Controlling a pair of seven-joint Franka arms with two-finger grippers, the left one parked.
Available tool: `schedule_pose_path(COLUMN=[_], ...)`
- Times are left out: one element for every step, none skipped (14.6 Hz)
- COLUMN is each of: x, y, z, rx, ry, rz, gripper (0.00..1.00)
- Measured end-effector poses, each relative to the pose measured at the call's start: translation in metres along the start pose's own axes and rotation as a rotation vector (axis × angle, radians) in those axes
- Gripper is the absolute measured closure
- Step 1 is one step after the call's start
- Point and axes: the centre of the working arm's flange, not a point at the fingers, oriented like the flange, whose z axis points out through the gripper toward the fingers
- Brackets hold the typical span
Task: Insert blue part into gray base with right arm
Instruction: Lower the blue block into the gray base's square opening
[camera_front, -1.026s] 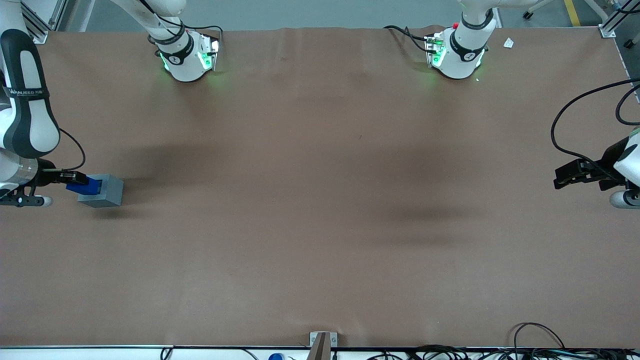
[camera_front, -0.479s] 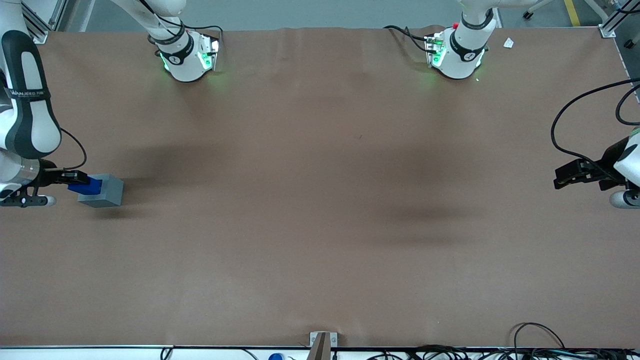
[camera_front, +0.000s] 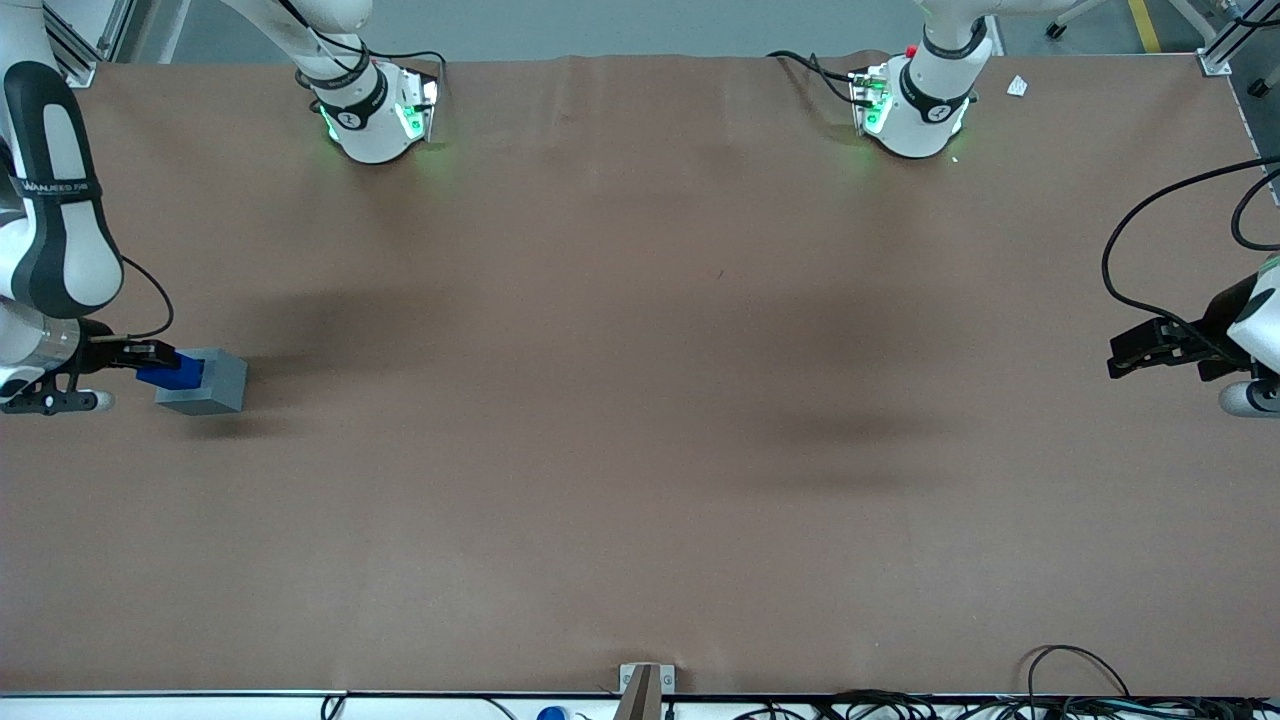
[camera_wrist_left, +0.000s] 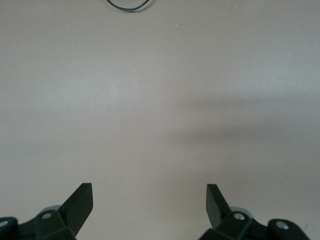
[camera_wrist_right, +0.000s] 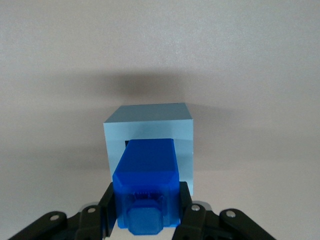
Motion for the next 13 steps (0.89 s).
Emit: schedule_pose_path(x=[0.0001,0.0002,0.0003,0.0003,0.0004,0.0004,0.0007,0.0012,0.0018,0.0022,0.0025,0.0027,0.0027], y=[-0.0002,-0.0005,-0.0006,-0.0007,-0.0007,-0.0009,-0.0014,-0.0022,-0.0030,-0.0037,-0.0042,-0.0044,-0.0044], z=[0.0000,0.0000,0.0000,0.0000,0.0000,0.0000,-0.0001,-0.0001,-0.0002,-0.0002,-0.0003,-0.0003,-0.0002], rx=[-0.001,-0.001,-0.002,-0.002,-0.002,-0.002,-0.002,-0.002,-0.002,-0.002,-0.002,-0.003,-0.003], ry=[0.000,-0.001,-0.001,-0.001,-0.001,-0.001,-0.001,0.000,0.000,0.000,0.000,0.000,0.000], rz=[-0.001,-0.002,-0.003,-0.003,-0.004,-0.004,-0.005,-0.007,-0.008,-0.010,-0.011,-0.012,-0.012], gripper=[0.49,0.49,0.49,0.49,0.49,0.49,0.49,0.49,0.49,0.49,0.49,0.49,0.49])
